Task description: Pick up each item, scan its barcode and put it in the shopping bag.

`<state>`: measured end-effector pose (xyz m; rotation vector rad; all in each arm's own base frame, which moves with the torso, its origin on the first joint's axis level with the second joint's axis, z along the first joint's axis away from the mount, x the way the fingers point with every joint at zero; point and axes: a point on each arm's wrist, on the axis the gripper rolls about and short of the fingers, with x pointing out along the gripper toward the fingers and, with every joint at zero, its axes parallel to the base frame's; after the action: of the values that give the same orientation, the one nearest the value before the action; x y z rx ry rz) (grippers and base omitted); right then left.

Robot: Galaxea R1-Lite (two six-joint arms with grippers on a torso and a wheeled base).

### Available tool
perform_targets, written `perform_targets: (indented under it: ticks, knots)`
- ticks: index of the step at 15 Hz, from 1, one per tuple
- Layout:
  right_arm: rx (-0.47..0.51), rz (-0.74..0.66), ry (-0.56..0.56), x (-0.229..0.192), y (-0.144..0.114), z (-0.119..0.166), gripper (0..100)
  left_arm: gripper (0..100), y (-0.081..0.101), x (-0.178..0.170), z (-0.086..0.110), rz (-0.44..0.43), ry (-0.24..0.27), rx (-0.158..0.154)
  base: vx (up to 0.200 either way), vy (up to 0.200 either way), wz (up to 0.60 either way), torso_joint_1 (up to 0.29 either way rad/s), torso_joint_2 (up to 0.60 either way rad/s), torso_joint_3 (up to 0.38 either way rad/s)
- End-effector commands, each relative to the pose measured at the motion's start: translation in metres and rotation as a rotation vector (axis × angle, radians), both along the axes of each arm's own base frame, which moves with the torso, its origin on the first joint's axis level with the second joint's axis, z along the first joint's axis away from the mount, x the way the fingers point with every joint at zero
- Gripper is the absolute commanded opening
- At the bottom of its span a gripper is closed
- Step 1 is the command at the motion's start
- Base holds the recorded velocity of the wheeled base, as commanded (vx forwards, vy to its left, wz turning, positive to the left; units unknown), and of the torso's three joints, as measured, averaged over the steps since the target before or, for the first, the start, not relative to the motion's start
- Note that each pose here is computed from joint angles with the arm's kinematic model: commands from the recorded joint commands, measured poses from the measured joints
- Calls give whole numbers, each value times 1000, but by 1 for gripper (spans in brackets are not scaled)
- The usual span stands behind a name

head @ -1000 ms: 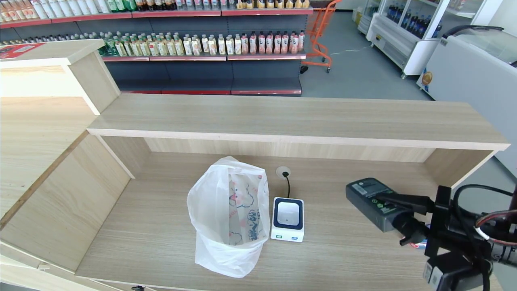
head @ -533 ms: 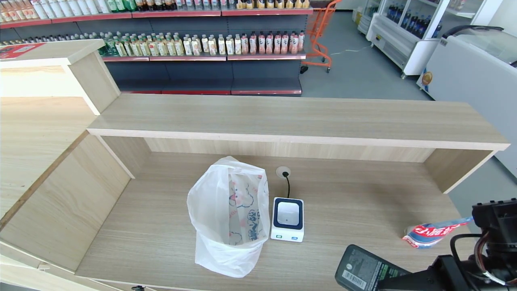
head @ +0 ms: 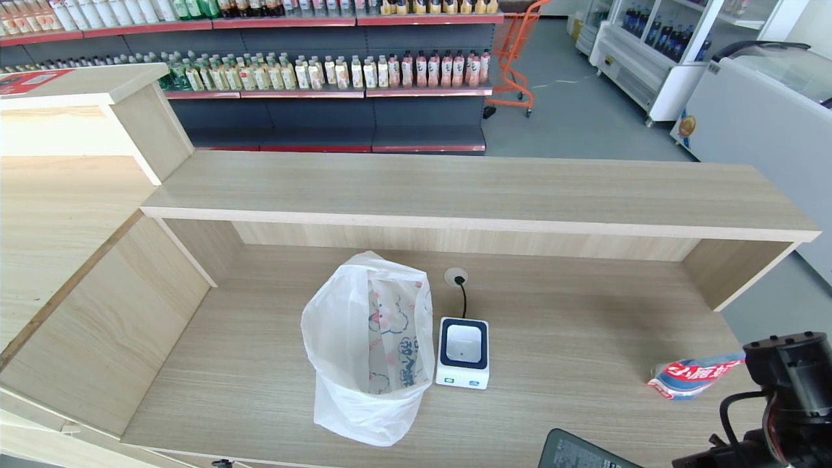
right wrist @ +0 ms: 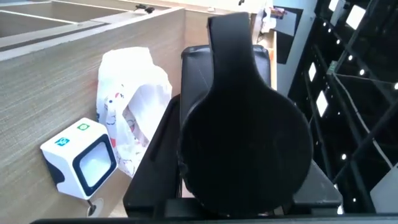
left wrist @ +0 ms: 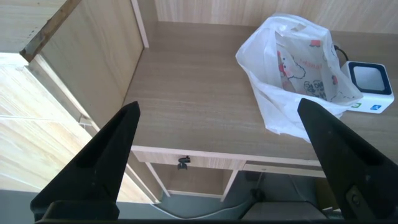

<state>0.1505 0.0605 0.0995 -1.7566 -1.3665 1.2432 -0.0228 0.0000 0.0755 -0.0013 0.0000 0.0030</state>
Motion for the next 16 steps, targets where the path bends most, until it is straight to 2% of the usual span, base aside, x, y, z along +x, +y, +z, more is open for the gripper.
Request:
perform_targets:
  ticks: [1, 8, 12, 14, 16]
  knots:
    - [0, 25, -75, -2, 0, 1, 0, 100, 0, 0, 0, 0, 2, 0, 0, 0, 0, 0, 0, 0]
    - [4, 30, -84, 3, 3, 5, 0, 100, 0, 0, 0, 0, 2, 0, 0, 0, 0, 0, 0, 0]
    - [23, 33, -149, 22, 8, 19, 0, 100, 0, 0, 0, 2, 2, 0, 0, 0, 0, 0, 0, 0]
    - [38, 94, -183, 34, 24, 29, 0, 100, 0, 0, 0, 0, 2, 0, 0, 0, 0, 0, 0, 0]
    - [41, 138, -162, 34, 35, 28, 0, 100, 0, 0, 0, 0, 2, 0, 0, 0, 0, 0, 0, 0]
